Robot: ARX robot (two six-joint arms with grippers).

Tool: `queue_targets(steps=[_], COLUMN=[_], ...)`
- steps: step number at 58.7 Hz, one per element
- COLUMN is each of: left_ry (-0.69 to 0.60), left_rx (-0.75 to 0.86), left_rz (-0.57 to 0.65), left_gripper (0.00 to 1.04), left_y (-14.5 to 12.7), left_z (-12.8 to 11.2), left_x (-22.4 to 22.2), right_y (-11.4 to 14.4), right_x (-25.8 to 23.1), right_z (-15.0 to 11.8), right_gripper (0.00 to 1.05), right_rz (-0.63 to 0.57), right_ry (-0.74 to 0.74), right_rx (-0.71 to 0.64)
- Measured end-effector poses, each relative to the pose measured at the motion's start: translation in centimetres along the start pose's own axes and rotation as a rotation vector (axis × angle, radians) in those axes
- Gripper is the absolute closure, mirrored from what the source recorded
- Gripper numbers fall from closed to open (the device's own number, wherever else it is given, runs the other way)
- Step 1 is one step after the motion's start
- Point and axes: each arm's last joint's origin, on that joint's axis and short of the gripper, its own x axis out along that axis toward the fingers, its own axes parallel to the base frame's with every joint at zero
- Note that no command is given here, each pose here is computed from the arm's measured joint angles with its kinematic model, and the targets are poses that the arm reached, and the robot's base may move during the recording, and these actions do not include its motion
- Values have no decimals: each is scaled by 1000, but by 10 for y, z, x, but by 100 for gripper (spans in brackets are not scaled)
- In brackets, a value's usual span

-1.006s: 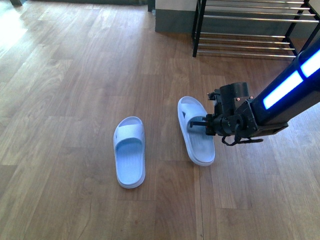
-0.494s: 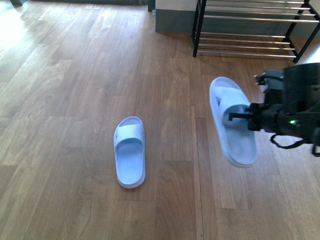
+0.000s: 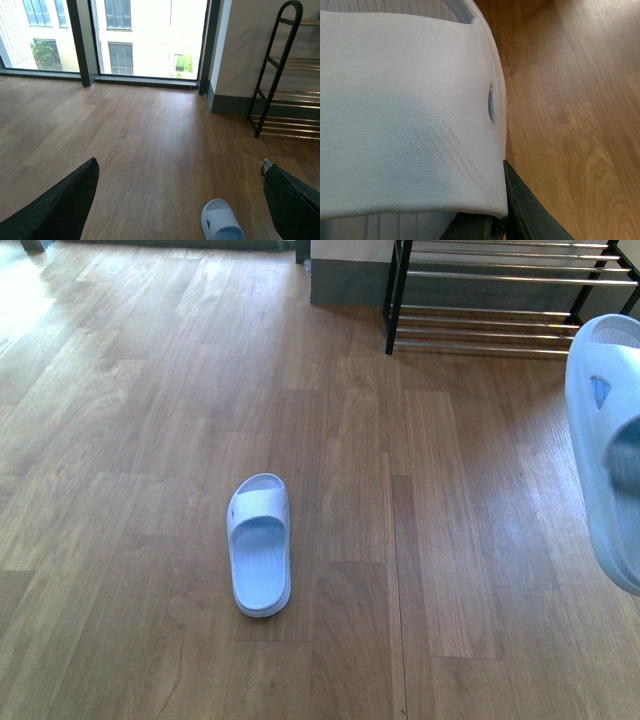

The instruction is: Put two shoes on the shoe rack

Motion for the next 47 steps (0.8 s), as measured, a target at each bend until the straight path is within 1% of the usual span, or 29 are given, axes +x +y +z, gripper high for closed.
queue_targets(steps=[11,47], left_ry=[0,0], left_rx=[0,0], left_rz=[0,3], left_gripper=[9,9], left_y=[0,0], left_z=[0,0], left_x=[0,0], right_y=[-1,0], right_x=[-18,-18], right_z=[0,0], right_gripper=[103,103], right_rz=[-1,5], right_ry=[-21,-22], right_rx=[9,15])
